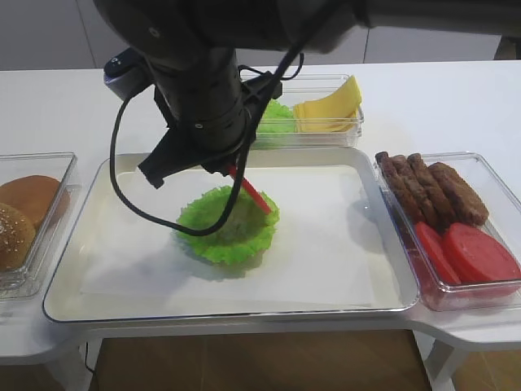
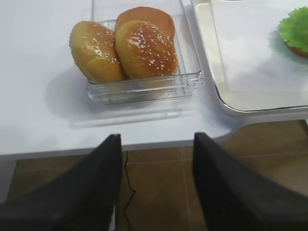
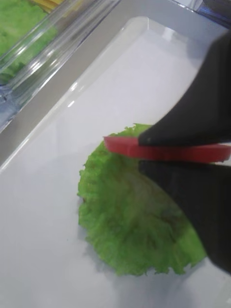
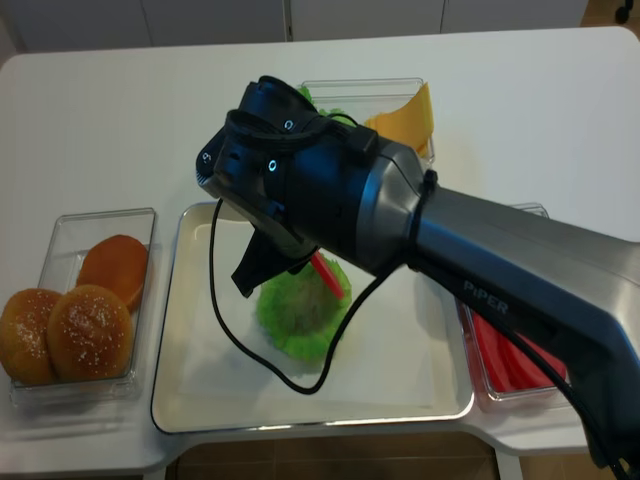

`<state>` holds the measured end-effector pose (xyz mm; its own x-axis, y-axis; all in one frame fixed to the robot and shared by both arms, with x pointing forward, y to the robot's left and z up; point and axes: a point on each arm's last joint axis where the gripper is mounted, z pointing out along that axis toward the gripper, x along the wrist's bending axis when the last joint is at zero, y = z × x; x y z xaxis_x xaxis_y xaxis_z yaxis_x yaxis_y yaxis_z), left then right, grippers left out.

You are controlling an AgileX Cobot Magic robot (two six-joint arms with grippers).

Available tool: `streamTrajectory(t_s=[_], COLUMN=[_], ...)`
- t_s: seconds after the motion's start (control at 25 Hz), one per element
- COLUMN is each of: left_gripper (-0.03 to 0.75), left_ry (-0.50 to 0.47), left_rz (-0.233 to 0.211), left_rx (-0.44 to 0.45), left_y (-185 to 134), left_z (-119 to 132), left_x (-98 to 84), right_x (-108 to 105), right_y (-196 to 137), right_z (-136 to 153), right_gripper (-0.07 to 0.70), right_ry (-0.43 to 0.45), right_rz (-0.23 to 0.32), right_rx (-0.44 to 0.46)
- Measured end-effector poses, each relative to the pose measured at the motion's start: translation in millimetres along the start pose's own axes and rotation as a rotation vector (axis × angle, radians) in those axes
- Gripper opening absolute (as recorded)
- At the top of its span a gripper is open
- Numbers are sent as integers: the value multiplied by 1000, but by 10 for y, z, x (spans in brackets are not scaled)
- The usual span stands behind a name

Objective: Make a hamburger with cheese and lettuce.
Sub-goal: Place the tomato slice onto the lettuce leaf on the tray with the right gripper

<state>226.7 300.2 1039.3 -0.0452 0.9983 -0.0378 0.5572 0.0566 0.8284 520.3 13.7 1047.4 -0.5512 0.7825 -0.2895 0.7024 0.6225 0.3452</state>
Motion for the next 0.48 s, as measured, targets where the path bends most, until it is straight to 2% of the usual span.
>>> streamTrajectory(t_s=[0.48], left_gripper=[358], left_ry=[0], left_rz=[0], left_rx=[0], left_y=[0], left_z=[0], left_x=[0], right_x=[12], right_y=[1], right_z=[1], right_gripper=[62], right_ry=[12], right_rz=[5], right_rx=[1])
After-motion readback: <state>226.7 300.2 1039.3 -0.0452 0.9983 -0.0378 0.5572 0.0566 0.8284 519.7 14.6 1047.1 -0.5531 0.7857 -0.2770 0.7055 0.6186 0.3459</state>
